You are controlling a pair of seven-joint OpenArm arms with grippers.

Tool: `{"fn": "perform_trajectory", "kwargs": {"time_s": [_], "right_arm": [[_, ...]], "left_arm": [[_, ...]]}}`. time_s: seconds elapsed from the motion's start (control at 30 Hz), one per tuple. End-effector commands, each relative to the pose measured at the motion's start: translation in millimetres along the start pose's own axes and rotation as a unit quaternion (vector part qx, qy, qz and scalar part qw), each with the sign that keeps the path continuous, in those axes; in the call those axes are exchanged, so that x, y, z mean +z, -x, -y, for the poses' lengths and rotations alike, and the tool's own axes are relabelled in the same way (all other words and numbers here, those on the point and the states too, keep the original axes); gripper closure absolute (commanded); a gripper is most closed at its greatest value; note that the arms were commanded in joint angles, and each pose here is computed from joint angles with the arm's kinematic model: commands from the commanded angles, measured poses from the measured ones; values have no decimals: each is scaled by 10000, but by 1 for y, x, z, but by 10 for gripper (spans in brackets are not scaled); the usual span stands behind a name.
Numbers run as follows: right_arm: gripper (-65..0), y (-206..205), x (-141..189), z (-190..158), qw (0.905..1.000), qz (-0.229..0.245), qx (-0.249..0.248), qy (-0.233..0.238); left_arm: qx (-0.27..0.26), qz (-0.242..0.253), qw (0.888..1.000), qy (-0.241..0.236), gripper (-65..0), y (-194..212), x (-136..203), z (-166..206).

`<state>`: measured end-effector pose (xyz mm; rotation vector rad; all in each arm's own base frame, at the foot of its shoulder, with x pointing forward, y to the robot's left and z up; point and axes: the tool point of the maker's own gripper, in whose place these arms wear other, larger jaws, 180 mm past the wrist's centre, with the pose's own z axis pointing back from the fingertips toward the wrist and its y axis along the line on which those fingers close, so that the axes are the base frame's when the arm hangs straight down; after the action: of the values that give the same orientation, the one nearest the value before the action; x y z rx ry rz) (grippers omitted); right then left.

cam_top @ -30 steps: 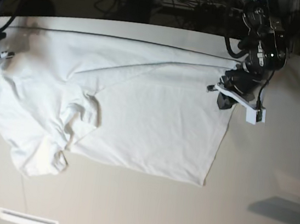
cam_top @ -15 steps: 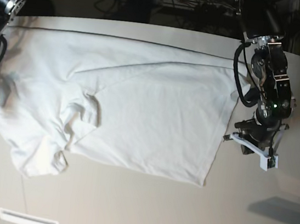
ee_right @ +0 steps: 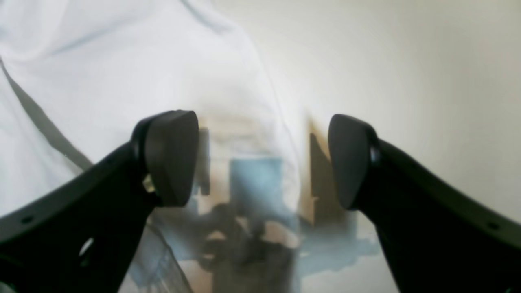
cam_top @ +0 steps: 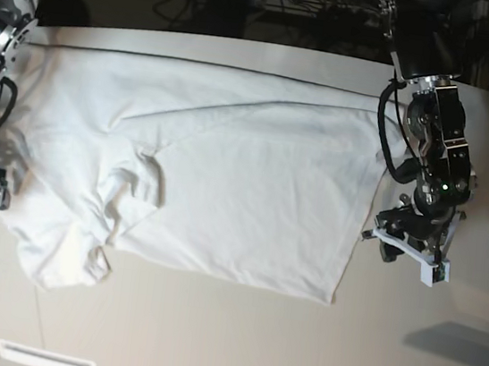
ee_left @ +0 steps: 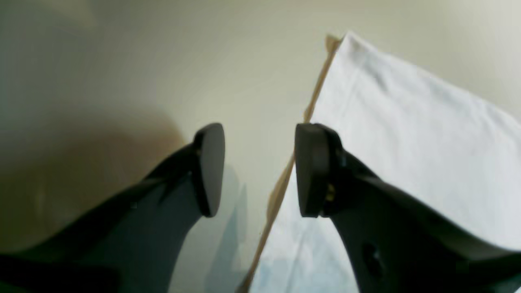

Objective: Fold the T-shirt properly
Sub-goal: 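Move the left gripper along the shirt side to the hem corner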

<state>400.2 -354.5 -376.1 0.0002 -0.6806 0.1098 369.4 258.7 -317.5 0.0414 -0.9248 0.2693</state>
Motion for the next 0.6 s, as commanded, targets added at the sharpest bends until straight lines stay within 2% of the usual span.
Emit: {"fn": "perform_trajectory", "kwargs": {"time_s": [0.0,0.17,0.27,0.37,0.47,0.57], "right_arm": [[-476,-23,6,12,9995,313,-64,64],[-474,-16,-7,8,9988,275,-384,-154],[-473,-15,-8,7,9987,252,-414,-178],[-464,-12,-9,7,9987,223,-419,-183],[-361,-9,-9,7,9987,190,-430,-187],[-268,-4,-10,6,9987,141,-453,-194]], "left_arm": [[-49,302,9995,-27,-280,-21,3,-3],[-90,225,9997,-105,-280,-17,-1,-12],[-127,225,9995,-191,-280,-19,-1,-20],[58,282,9990,-337,-286,-22,2,-36],[220,356,9979,-498,-289,-26,6,-52],[213,396,9978,-493,-289,-32,6,-52]]}}
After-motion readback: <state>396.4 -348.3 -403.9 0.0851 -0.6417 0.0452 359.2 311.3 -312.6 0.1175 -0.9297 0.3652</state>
